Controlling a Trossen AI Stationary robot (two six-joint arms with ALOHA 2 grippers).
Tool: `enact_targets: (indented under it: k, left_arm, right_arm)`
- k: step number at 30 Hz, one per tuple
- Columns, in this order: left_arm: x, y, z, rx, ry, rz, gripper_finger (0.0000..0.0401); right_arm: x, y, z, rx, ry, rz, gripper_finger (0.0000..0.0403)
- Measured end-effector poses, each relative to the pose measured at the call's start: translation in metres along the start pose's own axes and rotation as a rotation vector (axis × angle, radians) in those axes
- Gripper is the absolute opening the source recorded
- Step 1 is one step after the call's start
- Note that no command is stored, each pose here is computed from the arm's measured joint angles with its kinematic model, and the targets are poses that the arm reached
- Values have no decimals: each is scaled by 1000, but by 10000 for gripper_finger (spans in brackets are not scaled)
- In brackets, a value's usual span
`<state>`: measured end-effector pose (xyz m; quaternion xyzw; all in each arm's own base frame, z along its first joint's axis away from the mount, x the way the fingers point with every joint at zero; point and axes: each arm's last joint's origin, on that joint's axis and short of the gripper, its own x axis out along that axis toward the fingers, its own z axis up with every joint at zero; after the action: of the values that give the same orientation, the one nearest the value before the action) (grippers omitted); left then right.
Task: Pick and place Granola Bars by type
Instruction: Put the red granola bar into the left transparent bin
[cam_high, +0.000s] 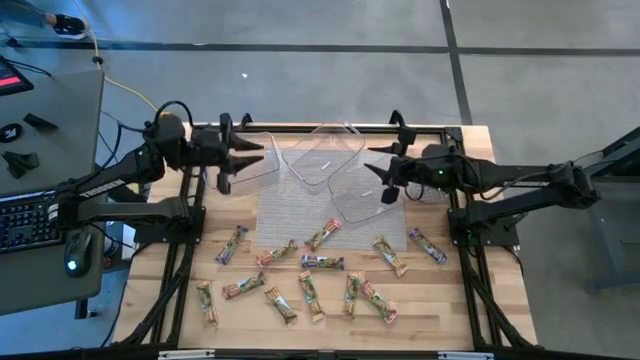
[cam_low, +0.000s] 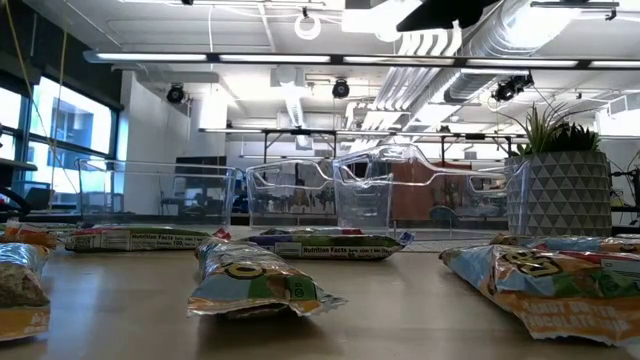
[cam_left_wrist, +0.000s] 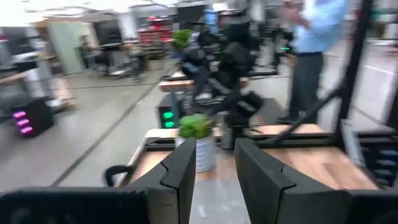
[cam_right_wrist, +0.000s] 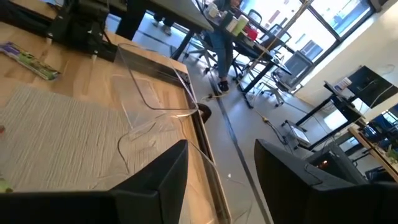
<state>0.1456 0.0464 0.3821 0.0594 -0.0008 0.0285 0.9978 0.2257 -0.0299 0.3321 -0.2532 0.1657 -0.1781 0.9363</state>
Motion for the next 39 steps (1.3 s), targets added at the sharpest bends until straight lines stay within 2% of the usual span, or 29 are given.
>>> enact_targets:
  k: [4, 10, 13, 15, 18, 22, 26, 31, 35, 39]
  left_arm:
    - [1, 0, -1, 85, 3, -23, 121]
    - [8, 3, -8, 80, 68, 30, 169]
    - [10, -2, -8, 86, 56, -42, 185]
    - [12, -8, -6, 144, 41, -83, 188]
    - [11, -19, 4, 248, 28, -108, 189]
    - [10, -35, 26, 267, 23, -151, 189]
    - [17, -55, 23, 239, 168, -239, 189]
    - [34, -90, -16, 176, 484, -320, 189]
    - [50, -117, -46, 109, 696, -299, 189]
    - [64, -139, -73, 21, 893, -195, 189]
  right_arm:
    - [-1, 1, 1, 1, -25, 39, 169]
    - [-1, 2, 2, 2, -55, 92, 169]
    - [-1, 2, 2, 2, -59, 100, 170]
    - [-1, 2, 2, 1, -59, 100, 169]
    - [-1, 2, 2, 2, -58, 98, 170]
    - [0, 2, 2, 11, -63, 95, 170]
    - [1, 2, 3, 76, -66, 94, 170]
    - [3, 2, 4, 87, -77, 89, 169]
    - [3, 1, 5, 92, -92, 81, 169]
    - [3, 1, 5, 92, -92, 80, 169]
